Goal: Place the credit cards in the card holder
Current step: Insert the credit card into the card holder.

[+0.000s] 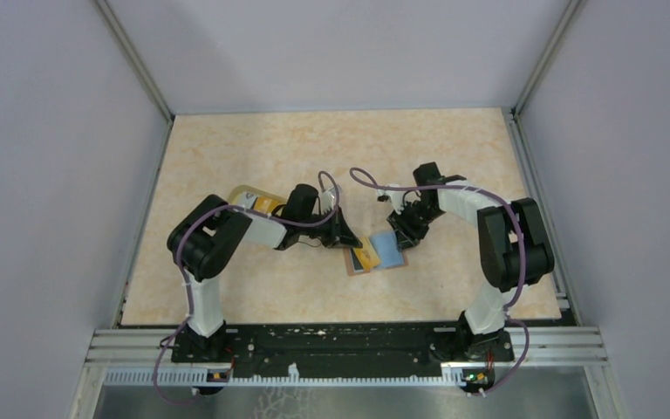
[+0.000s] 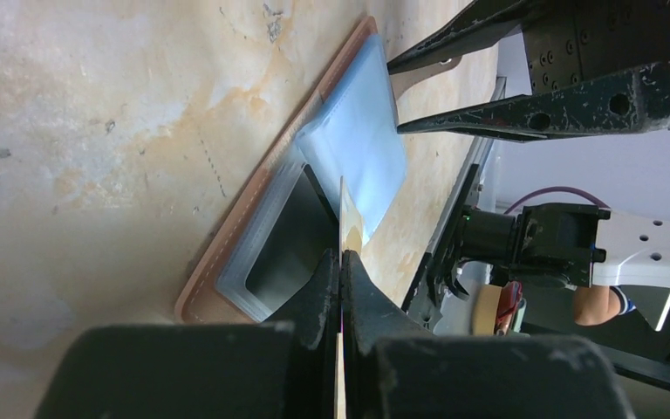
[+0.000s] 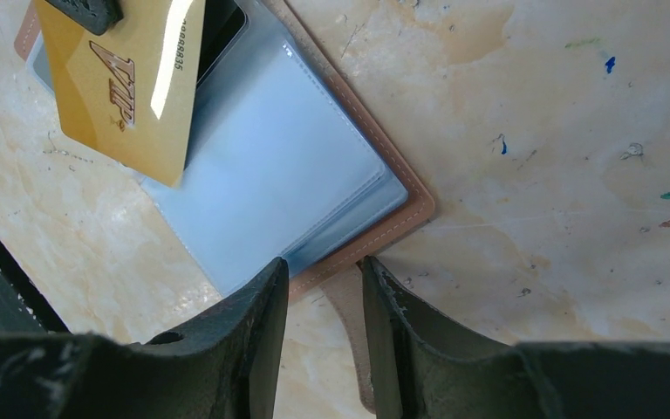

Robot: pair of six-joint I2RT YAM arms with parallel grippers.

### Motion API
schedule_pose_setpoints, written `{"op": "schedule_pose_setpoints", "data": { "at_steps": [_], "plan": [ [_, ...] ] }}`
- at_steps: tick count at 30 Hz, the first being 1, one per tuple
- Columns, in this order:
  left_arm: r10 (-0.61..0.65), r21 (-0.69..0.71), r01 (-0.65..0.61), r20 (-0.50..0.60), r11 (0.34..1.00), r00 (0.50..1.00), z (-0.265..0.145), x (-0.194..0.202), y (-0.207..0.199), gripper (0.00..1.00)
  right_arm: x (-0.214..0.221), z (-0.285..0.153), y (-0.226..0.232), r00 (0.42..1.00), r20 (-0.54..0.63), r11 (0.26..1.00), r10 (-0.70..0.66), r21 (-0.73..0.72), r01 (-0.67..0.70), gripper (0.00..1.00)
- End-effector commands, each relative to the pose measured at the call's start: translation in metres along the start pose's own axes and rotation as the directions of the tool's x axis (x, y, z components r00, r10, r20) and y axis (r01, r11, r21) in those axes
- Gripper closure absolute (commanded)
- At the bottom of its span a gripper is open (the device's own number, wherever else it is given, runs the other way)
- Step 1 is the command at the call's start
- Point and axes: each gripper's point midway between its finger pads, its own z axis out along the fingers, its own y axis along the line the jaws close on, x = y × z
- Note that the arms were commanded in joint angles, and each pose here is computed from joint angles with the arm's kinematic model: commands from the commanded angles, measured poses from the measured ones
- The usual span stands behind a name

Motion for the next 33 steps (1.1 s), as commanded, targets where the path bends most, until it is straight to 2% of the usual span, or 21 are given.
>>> {"op": "schedule_pose_setpoints", "data": {
  "at_steps": [1, 33],
  "plan": [
    [0.016, -0.042, -0.016, -0.005, 0.999, 1.000, 0.005, -0.001, 0.008, 1.00, -0.001, 0.005, 0.000, 1.000, -0.016, 1.000, -0.006, -0.007, 0.006, 0.63],
    [-0.014, -0.049, 0.010, -0.068, 0.999, 0.998, 0.018, 0.007, 0.013, 0.98, -0.002, 0.006, 0.002, 1.000, -0.019, 1.000, -0.011, -0.014, 0.011, 0.63]
  ]
}}
